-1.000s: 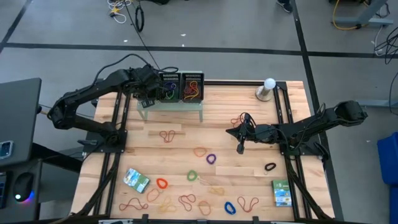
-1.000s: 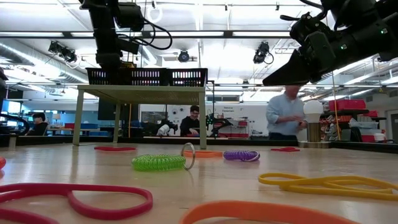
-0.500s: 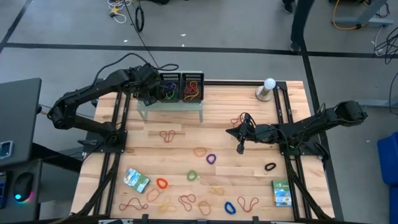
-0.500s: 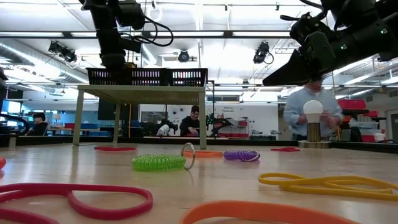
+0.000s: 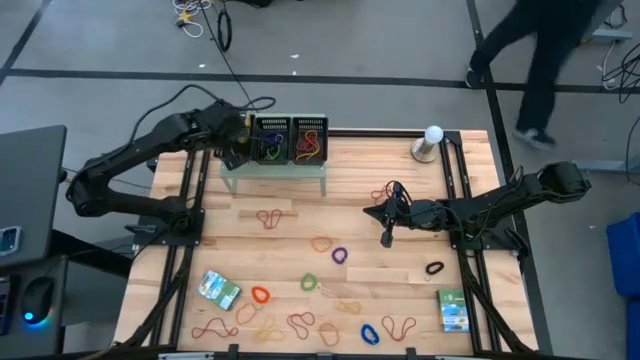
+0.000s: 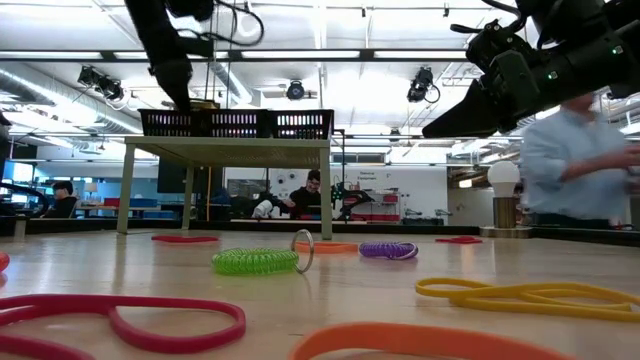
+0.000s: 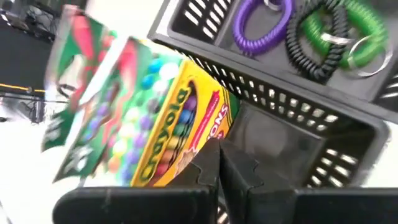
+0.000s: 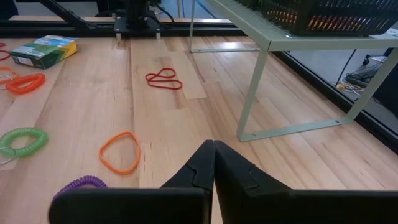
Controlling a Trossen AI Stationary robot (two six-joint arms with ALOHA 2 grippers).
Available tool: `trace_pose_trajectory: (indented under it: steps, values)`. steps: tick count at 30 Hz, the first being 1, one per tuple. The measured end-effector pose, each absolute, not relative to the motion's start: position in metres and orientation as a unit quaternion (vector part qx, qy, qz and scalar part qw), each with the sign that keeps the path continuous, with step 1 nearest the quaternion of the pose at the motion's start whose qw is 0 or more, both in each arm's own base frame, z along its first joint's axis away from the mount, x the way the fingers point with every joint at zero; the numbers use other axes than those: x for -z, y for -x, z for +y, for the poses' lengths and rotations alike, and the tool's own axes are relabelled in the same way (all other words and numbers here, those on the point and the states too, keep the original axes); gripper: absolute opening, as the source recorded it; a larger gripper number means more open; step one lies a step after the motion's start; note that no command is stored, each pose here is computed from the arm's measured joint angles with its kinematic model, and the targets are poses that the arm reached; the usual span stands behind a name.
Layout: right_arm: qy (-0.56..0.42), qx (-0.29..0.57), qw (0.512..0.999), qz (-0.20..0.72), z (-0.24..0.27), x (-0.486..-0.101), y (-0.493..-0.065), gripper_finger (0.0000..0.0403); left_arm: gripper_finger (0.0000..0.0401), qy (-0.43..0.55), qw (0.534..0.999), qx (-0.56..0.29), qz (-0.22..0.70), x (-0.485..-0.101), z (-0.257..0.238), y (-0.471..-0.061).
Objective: Pick & Place Office Desk Supplies
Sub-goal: Put the crayon box into the left black bin on the shelf, then put the red rubber band into the right black bin on the shelf
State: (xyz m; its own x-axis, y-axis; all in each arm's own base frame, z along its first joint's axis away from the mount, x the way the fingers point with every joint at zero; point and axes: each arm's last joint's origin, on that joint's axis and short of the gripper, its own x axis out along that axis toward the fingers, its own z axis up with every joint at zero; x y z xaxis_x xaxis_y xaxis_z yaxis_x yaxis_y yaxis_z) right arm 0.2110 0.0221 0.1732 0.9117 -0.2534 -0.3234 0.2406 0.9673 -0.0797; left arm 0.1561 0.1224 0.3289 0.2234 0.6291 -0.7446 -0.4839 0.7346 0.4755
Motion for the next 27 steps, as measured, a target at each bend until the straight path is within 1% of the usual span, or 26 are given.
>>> trace_pose_trajectory:
  steps: [6,9,13,17,22,24,27]
  values:
    - [0.019,0.128,0.977,0.168,0.022,-0.173,-0.211,0.0016,0.0009,-0.06,0.814,-0.374,0.439,-0.348,0.101,-0.141]
    - [0.019,0.128,0.977,0.168,0.022,-0.173,-0.211,0.0016,0.0009,-0.048,0.845,-0.388,0.366,-0.361,0.085,-0.141]
    - [0.019,0.128,0.977,0.168,0.022,-0.173,-0.211,0.0016,0.0009,-0.039,0.888,-0.367,0.272,-0.363,0.06,-0.151]
    - [0.019,0.128,0.977,0.168,0.022,-0.173,-0.211,0.0016,0.0009,-0.045,0.921,-0.333,0.2,-0.341,0.034,-0.172]
    - [0.019,0.128,0.977,0.168,0.022,-0.173,-0.211,0.0016,0.0009,-0.037,0.953,-0.275,0.122,-0.295,0.007,-0.198]
    - [0.019,0.127,0.977,0.168,0.022,-0.173,-0.211,0.0016,0.0009,-0.031,0.96,-0.259,0.1,-0.272,0.0,-0.205]
    - [0.018,0.125,0.978,0.168,0.022,-0.173,-0.211,0.0016,0.0009,-0.011,0.966,-0.252,0.055,-0.251,-0.005,-0.214]
